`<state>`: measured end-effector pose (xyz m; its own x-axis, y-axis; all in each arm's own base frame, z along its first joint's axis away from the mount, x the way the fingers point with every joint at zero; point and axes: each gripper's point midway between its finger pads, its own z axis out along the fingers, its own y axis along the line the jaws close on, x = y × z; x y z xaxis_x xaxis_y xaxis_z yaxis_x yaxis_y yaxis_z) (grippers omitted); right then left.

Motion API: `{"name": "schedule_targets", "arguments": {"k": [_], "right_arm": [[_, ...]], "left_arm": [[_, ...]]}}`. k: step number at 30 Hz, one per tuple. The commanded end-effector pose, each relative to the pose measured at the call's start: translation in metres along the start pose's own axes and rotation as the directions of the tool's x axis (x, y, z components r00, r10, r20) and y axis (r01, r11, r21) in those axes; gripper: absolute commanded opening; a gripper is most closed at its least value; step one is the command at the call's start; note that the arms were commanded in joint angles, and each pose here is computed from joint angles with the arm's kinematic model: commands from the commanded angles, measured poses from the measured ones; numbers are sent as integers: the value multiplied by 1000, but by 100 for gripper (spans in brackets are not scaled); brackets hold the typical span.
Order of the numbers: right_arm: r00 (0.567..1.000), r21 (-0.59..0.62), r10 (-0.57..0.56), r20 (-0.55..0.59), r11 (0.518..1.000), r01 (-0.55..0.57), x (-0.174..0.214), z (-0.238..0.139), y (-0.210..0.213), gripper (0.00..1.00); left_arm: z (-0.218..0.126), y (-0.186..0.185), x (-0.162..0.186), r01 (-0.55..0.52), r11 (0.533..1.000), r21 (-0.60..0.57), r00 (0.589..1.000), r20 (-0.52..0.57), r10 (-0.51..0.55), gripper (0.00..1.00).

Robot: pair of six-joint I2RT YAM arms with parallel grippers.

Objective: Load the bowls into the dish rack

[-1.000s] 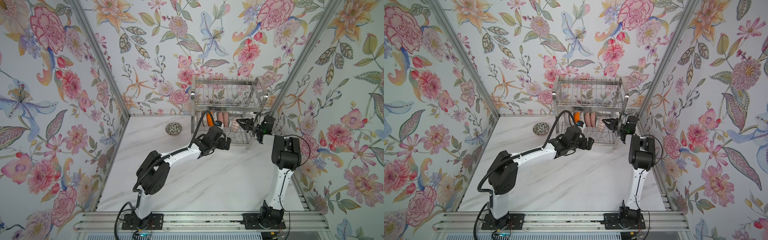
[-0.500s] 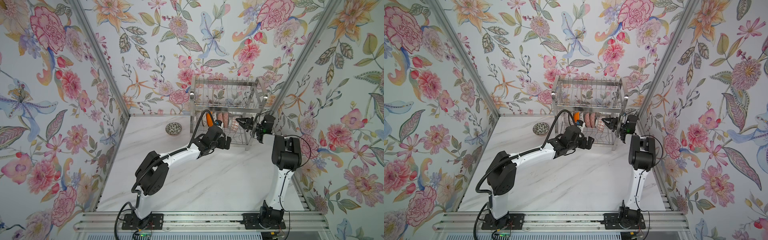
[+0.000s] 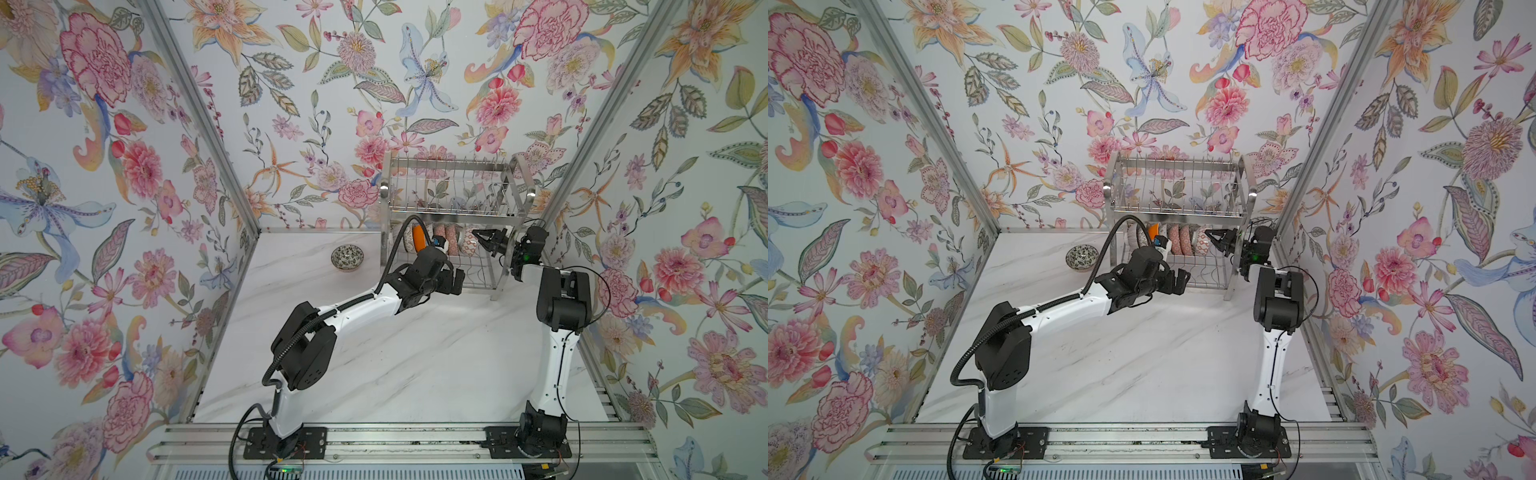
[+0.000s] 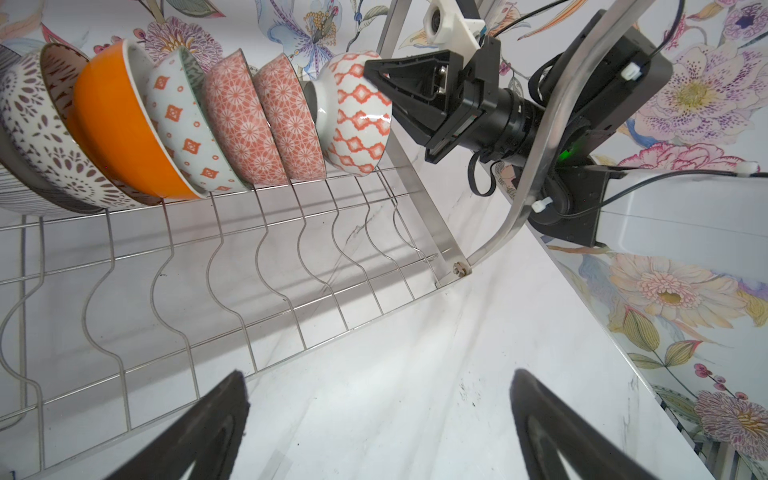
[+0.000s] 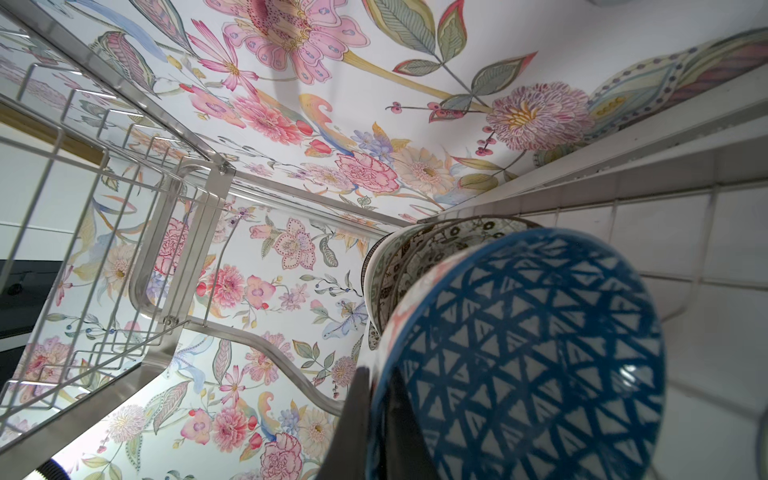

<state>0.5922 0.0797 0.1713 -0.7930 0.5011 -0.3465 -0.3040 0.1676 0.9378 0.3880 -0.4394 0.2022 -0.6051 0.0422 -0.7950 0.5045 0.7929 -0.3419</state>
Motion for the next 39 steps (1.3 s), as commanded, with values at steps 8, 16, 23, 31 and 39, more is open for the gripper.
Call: {"name": "schedule_targets", "arguments": {"k": [8, 16, 23, 31, 39], "right_arm": [[1000, -57, -10, -23, 998, 9, 2, 8, -1, 0], [999, -92, 36, -38, 995, -40, 5, 11, 6, 1], [999, -73, 47, -3, 996, -47, 2, 14, 5, 1], [993, -19, 113, 32, 994, -112, 0, 27, -15, 0], [988, 34, 150, 26, 988, -151, 7, 31, -32, 0]], "left_arm": [[9, -2, 4, -29, 1000, -11, 999, -29, 29, 99], [10, -1, 6, -30, 999, -13, 999, -36, 29, 99], [8, -1, 6, -32, 999, -12, 999, -34, 32, 99], [9, 0, 7, -35, 999, -17, 999, -40, 34, 99], [10, 1, 9, -36, 999, -19, 998, -44, 35, 99]]}}
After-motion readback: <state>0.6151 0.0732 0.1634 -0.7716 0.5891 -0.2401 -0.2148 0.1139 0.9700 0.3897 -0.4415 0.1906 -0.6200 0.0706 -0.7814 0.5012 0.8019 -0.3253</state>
